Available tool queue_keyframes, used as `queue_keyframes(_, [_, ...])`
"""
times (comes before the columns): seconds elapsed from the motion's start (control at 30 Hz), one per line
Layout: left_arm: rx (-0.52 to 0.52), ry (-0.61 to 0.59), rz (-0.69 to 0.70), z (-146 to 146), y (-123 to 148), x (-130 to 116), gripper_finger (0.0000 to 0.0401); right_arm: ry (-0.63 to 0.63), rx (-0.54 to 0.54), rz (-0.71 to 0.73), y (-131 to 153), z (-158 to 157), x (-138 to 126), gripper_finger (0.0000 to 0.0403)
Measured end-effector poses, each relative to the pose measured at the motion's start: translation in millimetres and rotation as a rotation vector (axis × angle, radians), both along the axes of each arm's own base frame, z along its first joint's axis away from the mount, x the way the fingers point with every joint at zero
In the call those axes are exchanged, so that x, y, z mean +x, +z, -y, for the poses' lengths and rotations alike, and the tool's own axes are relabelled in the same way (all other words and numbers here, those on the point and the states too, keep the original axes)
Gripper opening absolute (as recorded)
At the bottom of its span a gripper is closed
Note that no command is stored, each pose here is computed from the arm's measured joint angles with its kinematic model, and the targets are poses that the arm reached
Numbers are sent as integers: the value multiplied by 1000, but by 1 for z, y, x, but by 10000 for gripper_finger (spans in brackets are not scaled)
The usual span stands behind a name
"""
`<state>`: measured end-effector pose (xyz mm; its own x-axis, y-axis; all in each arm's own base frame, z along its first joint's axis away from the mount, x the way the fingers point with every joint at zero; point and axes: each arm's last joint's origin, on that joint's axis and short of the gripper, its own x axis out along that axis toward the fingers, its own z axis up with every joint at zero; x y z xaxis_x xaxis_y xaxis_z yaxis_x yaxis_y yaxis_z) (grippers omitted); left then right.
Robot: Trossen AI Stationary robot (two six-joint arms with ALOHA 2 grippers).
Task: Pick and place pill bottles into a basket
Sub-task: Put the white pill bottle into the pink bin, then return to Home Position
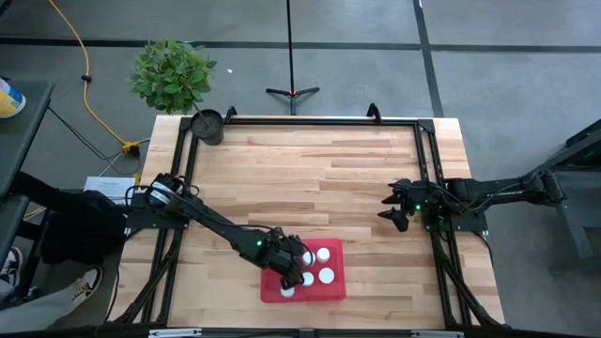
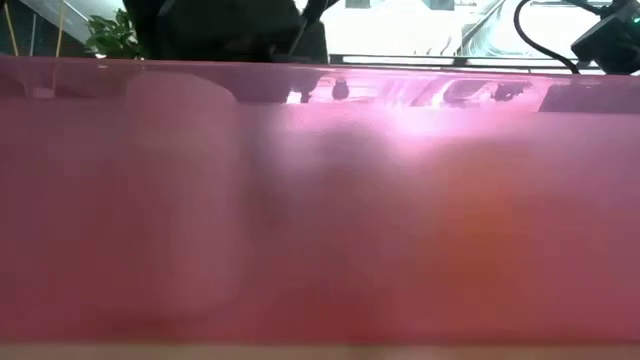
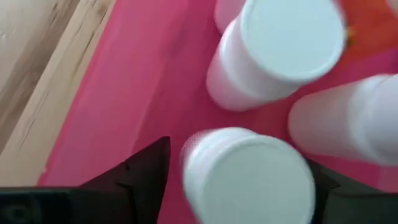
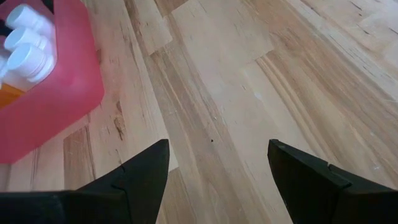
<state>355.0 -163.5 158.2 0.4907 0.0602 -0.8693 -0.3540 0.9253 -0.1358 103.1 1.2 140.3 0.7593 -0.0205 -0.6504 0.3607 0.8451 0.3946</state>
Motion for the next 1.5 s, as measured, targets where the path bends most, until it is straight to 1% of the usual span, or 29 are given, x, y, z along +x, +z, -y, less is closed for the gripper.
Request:
queue_keyframes(0.13, [9, 0, -19, -1, -2, -2, 289, 4, 0, 0, 0, 0, 0, 263])
queue_keyframes(0.27, [6, 1, -10, -1, 1, -2, 286, 21, -14, -1, 0, 0, 0, 263])
queue_keyframes(0.33, [11, 10, 0, -4, 6, -2, 283, 25, -16, -1, 0, 0, 0, 263])
queue_keyframes(0.57, [24, 65, 100, -20, 46, -7, 280, 30, -22, 1, 0, 0, 0, 263])
queue_keyframes(0.73, [1, 74, 200, -25, 82, -19, 280, 31, -25, 2, 0, 0, 0, 263])
queue_keyframes(0.87, [39, 129, 307, -35, 118, -35, 275, 36, -30, 3, 0, 0, 0, 263])
queue_keyframes(1.03, [166, 244, 416, -54, 157, -65, 267, 41, -38, 7, 1, 0, 1, 263])
queue_keyframes(1.13, [209, 292, 464, -64, 176, -83, 264, 43, -40, 11, 1, 0, 1, 263])
queue_keyframes(1.27, [236, 320, 507, -74, 195, -104, 265, 44, -41, 12, 1, 0, 1, 263])
queue_keyframes(1.5, [278, 380, 565, -90, 218, -137, 260, 45, -43, 15, 1, 0, 1, 263])
